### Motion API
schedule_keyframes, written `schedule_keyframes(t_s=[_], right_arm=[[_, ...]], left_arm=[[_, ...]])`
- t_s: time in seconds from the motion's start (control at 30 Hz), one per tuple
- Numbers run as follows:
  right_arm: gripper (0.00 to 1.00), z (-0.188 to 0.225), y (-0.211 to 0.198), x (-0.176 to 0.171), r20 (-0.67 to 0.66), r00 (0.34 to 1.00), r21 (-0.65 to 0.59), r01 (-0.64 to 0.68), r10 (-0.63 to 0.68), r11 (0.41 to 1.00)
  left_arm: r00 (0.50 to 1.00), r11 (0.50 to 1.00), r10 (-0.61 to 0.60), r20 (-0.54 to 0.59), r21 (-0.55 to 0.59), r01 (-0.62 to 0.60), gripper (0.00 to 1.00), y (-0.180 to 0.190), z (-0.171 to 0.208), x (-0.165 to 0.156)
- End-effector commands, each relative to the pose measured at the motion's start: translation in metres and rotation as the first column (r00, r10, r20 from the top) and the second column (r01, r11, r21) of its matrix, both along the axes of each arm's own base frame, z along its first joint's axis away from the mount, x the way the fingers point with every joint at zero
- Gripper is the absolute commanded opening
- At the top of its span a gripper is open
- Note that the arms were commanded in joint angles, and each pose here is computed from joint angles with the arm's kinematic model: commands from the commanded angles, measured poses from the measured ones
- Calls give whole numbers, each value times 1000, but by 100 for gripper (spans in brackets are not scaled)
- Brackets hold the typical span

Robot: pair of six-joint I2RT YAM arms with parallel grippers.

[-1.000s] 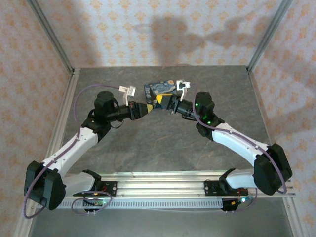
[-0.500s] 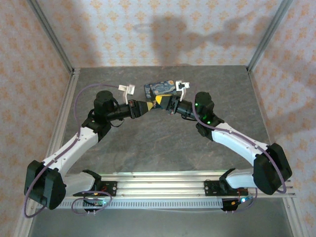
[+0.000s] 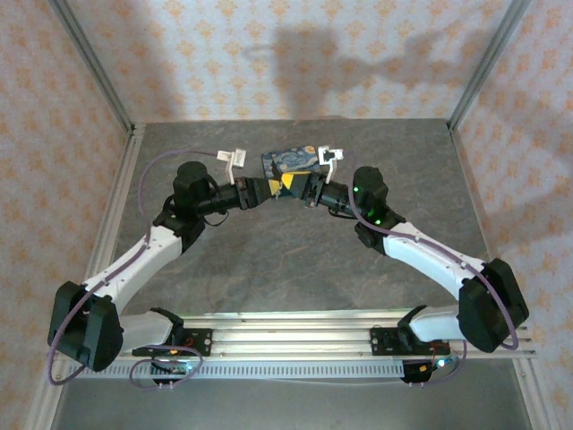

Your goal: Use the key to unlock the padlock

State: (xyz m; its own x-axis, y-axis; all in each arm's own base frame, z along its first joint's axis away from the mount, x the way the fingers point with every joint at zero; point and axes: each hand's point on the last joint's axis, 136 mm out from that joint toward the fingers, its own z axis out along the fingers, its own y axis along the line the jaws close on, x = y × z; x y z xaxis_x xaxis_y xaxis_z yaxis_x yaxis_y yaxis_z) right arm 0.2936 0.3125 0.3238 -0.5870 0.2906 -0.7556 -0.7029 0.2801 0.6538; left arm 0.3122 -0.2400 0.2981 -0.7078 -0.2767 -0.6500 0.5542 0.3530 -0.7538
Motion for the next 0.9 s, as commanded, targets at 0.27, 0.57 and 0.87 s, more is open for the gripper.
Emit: schedule_keyframes(t_s=[0.27, 0.57, 0.87], right_arm=[[0, 16, -1, -1, 51, 999, 43, -12, 10, 999], [0, 14, -7, -1, 52, 998, 32, 26, -28, 999], [19, 14, -8, -1, -28, 1000, 46, 17, -15, 999]], left_arm=[[996, 998, -51, 80, -33, 54, 37, -15, 28, -7], [997, 999, -45, 70, -14, 46, 11, -13, 21, -8], [993, 996, -47, 107, 82, 39, 0, -8, 15, -14]])
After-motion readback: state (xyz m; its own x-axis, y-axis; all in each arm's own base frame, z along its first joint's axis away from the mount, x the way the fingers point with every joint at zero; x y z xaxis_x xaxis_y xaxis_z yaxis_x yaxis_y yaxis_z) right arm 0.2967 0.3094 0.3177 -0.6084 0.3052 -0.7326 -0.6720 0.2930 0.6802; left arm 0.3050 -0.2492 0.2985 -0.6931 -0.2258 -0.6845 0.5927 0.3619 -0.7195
